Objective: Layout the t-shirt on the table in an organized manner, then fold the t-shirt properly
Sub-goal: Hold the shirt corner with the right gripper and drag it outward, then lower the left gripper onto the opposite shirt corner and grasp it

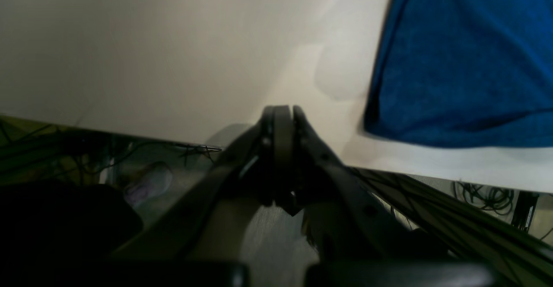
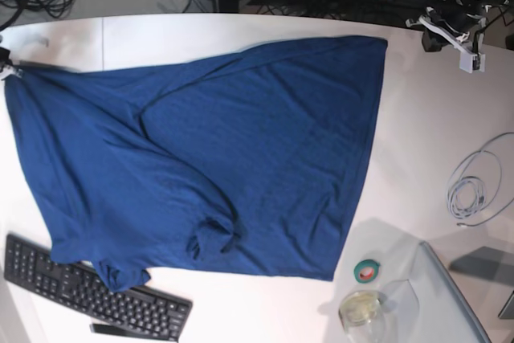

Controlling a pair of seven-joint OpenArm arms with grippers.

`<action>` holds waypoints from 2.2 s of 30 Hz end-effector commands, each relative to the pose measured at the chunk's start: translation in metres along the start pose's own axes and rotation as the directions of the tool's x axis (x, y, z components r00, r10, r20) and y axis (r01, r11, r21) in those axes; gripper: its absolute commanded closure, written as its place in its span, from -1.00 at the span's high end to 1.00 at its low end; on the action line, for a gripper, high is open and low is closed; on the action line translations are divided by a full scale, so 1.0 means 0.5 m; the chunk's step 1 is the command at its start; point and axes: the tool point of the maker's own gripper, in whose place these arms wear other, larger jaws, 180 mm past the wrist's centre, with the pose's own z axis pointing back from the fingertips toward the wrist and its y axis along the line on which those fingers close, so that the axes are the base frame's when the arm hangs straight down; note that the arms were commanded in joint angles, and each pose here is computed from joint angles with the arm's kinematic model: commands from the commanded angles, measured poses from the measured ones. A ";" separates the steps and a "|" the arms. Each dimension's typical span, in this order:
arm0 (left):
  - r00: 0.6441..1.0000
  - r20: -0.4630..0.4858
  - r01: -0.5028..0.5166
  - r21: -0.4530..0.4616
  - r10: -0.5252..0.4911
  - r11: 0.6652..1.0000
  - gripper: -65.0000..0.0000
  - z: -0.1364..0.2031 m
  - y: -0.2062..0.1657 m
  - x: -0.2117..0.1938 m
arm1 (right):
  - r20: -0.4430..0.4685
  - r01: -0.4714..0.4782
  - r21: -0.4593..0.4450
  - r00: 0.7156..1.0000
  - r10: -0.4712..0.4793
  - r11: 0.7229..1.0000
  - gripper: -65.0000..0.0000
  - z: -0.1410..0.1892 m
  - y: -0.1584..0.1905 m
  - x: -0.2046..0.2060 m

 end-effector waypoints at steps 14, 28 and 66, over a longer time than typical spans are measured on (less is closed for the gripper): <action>0.995 0.056 0.085 -0.055 -0.082 0.995 -0.85 0.025 -0.044 0.029 | 0.018 -0.015 -0.019 1.000 0.016 1.000 -1.00 0.013 -0.020 0.012; 0.997 0.009 -0.074 -0.131 0.076 0.989 0.69 0.000 -0.108 -0.055 | 0.018 -0.016 -0.015 1.000 0.016 1.000 -1.00 0.012 -0.017 0.011; 0.969 0.042 -0.226 -0.235 0.243 0.945 -1.00 -0.073 -0.120 -0.009 | 0.020 -0.017 -0.016 1.000 0.017 1.000 -1.00 0.013 -0.018 0.012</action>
